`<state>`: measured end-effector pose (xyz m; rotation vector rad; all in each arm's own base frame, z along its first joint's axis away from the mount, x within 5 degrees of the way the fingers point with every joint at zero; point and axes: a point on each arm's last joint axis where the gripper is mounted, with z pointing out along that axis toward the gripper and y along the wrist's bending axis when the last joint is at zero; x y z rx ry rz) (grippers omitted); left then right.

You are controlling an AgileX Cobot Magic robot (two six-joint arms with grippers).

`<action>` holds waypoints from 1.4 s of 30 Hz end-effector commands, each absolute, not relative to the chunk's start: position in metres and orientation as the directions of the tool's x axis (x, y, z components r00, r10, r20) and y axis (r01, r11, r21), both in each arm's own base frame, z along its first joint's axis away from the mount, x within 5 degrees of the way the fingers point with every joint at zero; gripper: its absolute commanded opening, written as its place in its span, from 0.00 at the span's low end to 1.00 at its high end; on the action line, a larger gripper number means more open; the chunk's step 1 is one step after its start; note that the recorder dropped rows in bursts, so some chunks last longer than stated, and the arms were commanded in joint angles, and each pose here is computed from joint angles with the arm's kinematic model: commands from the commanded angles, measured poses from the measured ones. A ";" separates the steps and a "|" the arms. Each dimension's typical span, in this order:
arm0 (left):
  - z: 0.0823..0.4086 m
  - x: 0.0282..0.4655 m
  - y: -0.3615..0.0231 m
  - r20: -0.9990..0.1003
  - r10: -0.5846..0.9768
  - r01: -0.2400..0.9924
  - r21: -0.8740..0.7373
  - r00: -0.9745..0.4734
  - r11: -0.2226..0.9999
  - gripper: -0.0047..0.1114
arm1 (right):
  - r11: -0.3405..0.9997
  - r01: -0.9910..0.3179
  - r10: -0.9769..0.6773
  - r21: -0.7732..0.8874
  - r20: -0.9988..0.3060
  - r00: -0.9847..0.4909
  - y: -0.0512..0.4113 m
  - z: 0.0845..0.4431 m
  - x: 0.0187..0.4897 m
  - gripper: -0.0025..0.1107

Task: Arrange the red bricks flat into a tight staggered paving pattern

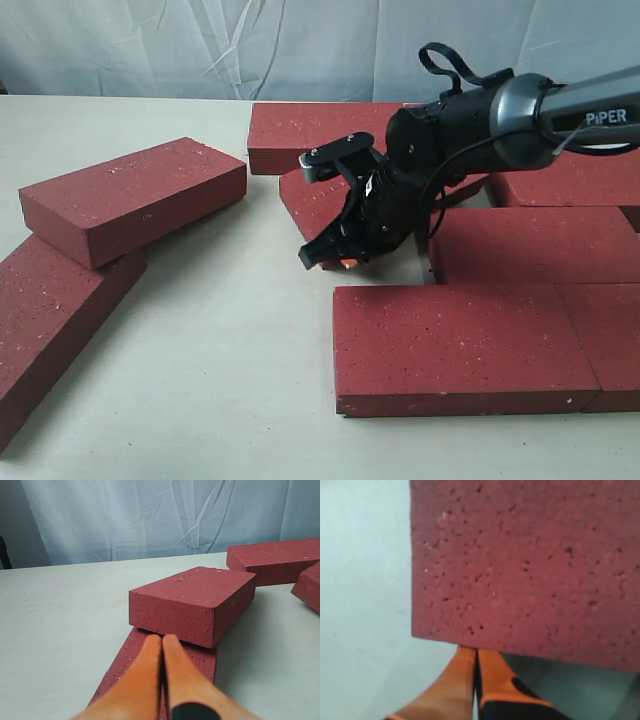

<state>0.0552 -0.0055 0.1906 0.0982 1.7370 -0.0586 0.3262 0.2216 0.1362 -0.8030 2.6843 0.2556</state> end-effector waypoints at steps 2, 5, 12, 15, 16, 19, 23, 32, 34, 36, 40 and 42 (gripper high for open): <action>0.192 0.055 -0.005 -0.988 0.027 0.095 0.013 -0.149 0.995 0.04 | 0.852 -0.506 -0.384 0.134 -0.495 -0.779 0.233 0.143 0.334 0.01; 0.192 0.055 -0.005 -0.988 0.027 0.095 0.013 -0.149 0.995 0.04 | 0.861 -0.481 -0.329 0.164 -0.541 -0.774 0.239 0.146 0.336 0.01; 0.192 0.055 -0.005 -0.988 0.027 0.095 0.013 -0.149 0.995 0.04 | 0.873 -0.442 -0.230 0.205 -0.626 -0.745 0.247 0.153 0.341 0.01; 0.192 0.055 -0.005 -0.988 0.027 0.095 0.013 -0.149 0.995 0.04 | 0.876 -0.416 -0.184 0.243 -0.630 -0.754 0.247 0.161 0.340 0.01; 0.192 0.055 -0.005 -0.988 0.027 0.095 0.013 -0.149 0.995 0.04 | 0.872 -0.429 -0.192 0.237 -0.640 -0.744 0.246 0.169 0.339 0.01; 0.192 0.055 -0.005 -0.988 0.027 0.095 0.013 -0.149 0.995 0.04 | 0.868 -0.453 -0.207 0.201 -0.684 -0.700 0.233 0.195 0.342 0.01; 0.192 0.055 -0.005 -0.988 0.027 0.095 0.013 -0.149 0.995 0.04 | 0.907 -0.375 -0.123 0.193 -0.729 -0.674 0.192 0.219 0.361 0.01; 0.192 0.055 -0.005 -0.988 0.027 0.095 0.013 -0.149 0.995 0.04 | 0.979 -0.144 -0.009 0.144 -0.677 -0.736 0.090 0.193 0.402 0.01; 0.192 0.055 -0.005 -0.988 0.027 0.095 0.013 -0.149 0.995 0.04 | 0.984 -0.126 -0.016 0.124 -0.649 -0.760 0.079 0.177 0.407 0.01; 0.192 0.055 -0.005 -0.988 0.027 0.095 0.013 -0.149 0.995 0.04 | 0.987 -0.128 -0.036 0.101 -0.632 -0.774 0.075 0.162 0.410 0.01; 0.192 0.055 -0.005 -0.988 0.027 0.095 0.013 -0.149 0.995 0.04 | 0.990 -0.119 -0.046 0.075 -0.626 -0.779 0.070 0.134 0.417 0.01; 0.192 0.055 -0.005 -0.988 0.027 0.095 0.013 -0.149 0.995 0.04 | 0.991 -0.114 -0.045 0.072 -0.619 -0.784 0.069 0.125 0.419 0.01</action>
